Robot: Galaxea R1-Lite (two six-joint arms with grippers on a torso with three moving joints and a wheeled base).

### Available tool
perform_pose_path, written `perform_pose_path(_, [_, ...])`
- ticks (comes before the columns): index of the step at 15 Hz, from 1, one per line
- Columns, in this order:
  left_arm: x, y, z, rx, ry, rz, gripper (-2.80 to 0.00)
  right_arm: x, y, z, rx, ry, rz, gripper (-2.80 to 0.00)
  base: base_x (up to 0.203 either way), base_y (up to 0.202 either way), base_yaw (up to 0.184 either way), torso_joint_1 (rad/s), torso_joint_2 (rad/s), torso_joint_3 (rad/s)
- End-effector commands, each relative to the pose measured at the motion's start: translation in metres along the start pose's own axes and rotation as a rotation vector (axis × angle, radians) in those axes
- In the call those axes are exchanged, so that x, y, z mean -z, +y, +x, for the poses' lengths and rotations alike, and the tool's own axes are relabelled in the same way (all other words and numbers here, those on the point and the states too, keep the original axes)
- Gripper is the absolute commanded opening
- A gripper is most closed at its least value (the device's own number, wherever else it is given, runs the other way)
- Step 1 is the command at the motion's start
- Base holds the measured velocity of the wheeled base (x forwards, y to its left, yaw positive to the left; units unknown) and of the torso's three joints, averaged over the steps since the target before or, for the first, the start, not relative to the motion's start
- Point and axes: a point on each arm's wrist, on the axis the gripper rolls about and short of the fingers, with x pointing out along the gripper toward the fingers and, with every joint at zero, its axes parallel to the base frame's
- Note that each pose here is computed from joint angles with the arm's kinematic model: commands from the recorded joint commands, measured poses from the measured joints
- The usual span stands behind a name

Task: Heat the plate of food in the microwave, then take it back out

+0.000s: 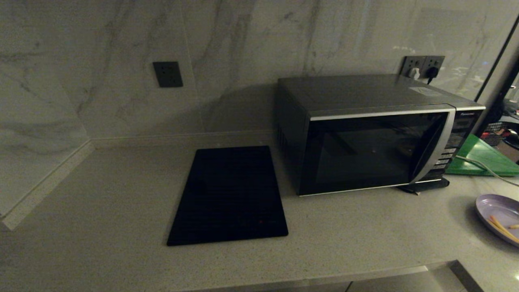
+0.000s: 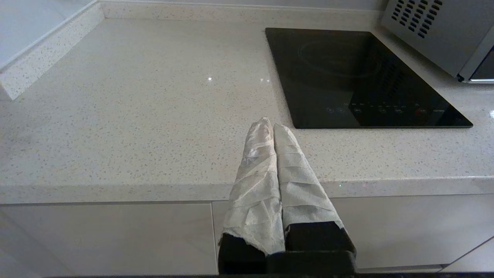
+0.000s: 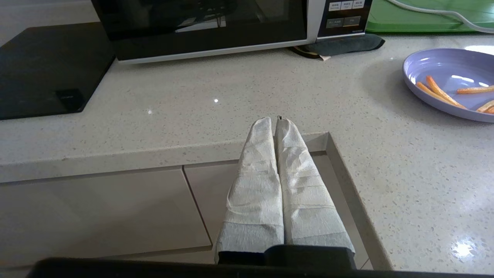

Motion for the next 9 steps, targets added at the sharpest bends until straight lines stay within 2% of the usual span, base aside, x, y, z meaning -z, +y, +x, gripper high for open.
perform_pose_path(1, [-0.0001, 0.0000, 0.0001, -0.001, 0.001, -0.001, -2.80, 0.0008, -0.0001, 0.0003, 0.000, 0.004, 0.001, -2.80, 0.000, 0.000, 0.000, 0.000, 0.00, 0.000])
perform_pose_path(9, [-0.0001, 0.0000, 0.0001, -0.001, 0.001, -0.001, -2.80, 0.0004, -0.0001, 0.0002, 0.001, 0.002, 0.000, -2.80, 0.000, 0.000, 0.000, 0.000, 0.00, 0.000])
